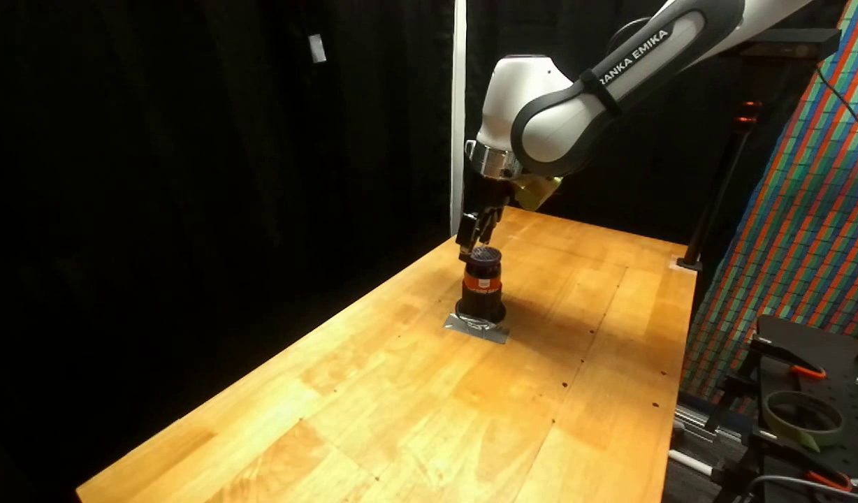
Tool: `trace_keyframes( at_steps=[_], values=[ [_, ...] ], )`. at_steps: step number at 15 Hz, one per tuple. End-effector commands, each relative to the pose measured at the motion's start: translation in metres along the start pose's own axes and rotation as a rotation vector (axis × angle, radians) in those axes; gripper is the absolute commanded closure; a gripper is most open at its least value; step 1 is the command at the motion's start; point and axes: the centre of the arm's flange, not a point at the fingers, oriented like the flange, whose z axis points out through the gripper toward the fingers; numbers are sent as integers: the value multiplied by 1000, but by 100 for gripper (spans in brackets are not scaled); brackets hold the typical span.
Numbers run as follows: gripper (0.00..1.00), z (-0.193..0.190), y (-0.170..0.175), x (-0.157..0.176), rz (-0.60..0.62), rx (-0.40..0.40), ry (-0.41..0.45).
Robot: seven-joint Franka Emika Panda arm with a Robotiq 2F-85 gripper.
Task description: Put the rubber band around the base of the cup
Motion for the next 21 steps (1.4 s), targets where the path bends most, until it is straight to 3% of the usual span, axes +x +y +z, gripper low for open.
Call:
trace_keyframes(
  at_steps=[1,16,21],
  values=[
    [0,8,1,13,-3,3,-11],
    [0,39,5,13,27,13,-103],
    [0,26,7,0,48,0,-172]
  ],
)
